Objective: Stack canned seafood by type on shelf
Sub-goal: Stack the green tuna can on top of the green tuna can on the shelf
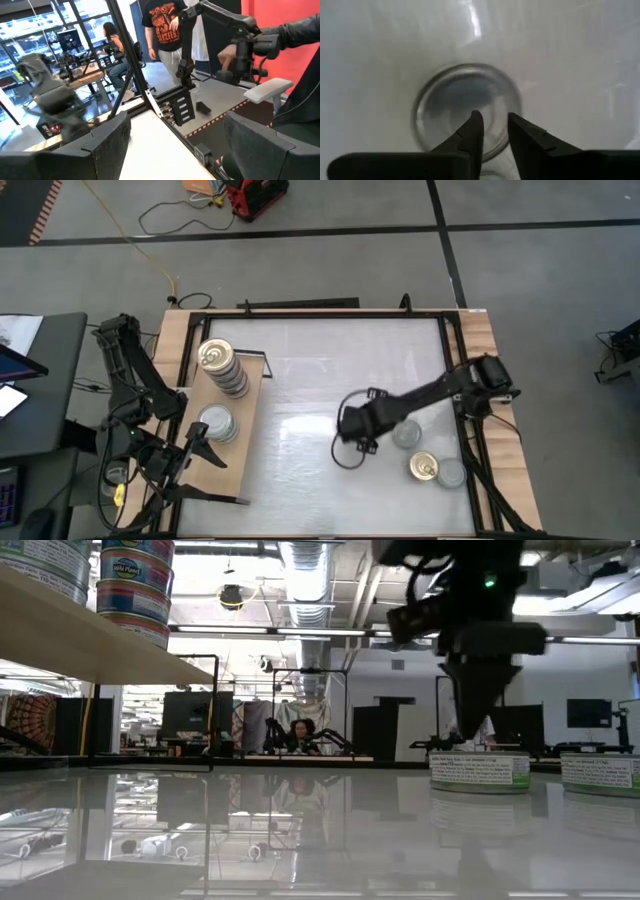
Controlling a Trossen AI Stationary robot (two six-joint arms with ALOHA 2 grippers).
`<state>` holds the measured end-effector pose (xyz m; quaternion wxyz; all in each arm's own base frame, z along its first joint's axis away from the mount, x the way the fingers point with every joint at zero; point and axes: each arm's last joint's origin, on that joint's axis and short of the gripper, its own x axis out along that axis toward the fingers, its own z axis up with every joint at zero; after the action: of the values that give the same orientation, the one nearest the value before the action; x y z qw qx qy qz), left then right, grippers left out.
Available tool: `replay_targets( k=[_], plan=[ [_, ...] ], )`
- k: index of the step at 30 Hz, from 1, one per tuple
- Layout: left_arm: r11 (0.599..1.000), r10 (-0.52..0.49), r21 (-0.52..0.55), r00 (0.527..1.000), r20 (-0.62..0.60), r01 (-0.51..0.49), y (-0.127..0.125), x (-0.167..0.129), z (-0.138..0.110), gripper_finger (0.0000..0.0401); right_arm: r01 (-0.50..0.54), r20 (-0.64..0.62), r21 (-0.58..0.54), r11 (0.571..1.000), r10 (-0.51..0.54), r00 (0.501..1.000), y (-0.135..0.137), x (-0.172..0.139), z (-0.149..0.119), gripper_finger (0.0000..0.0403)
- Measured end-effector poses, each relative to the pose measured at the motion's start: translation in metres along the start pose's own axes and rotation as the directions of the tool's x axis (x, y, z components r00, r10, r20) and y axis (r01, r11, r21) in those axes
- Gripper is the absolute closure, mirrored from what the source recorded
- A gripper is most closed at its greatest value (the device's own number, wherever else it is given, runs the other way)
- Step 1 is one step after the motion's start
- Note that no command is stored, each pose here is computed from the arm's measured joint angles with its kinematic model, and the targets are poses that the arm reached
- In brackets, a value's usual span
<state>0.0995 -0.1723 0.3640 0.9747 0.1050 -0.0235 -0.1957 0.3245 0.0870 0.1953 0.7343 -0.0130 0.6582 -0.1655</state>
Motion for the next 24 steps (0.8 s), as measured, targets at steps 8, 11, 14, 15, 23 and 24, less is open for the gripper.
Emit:
replay_targets(
  k=[8, 11, 14, 15, 23, 24],
  plan=[
    [1.0, 0.026, 0.017, 1.0, -0.007, -0.025, 0.001, 0.0, 0.0, 0.0097, -0.205, 0.078, 0.095, 0.974, 0.198, 0.977, -0.053, -0.015, -0.009, 0.0275],
    [0.999, 0.049, 0.026, 0.999, -0.014, -0.048, 0.001, 0.0, -0.001, 0.0097, -0.28, 0.112, 0.128, 0.951, 0.267, 0.957, -0.064, -0.009, -0.016, 0.0279],
    [0.998, 0.053, 0.036, 0.998, -0.015, -0.053, 0.002, 0.0, -0.001, 0.0097, -0.297, 0.097, 0.136, 0.945, 0.286, 0.953, -0.066, 0.0, -0.022, 0.0281],
    [0.997, 0.053, 0.048, 0.998, -0.014, -0.052, 0.002, 0.0, -0.001, 0.0097, -0.294, 0.09, 0.136, 0.946, 0.284, 0.955, -0.066, 0.003, -0.024, 0.0282],
    [0.995, 0.018, 0.099, 1.0, -0.009, -0.017, 0.001, 0.0, -0.001, 0.0097, -0.321, 0.039, 0.136, 0.937, 0.319, 0.947, -0.068, 0.017, -0.025, 0.0282],
    [0.995, 0.018, 0.101, 1.0, -0.011, -0.017, 0.001, 0.0, -0.001, 0.0097, -0.324, 0.046, 0.138, 0.936, 0.321, 0.946, -0.069, 0.017, -0.024, 0.0282]
  ],
)
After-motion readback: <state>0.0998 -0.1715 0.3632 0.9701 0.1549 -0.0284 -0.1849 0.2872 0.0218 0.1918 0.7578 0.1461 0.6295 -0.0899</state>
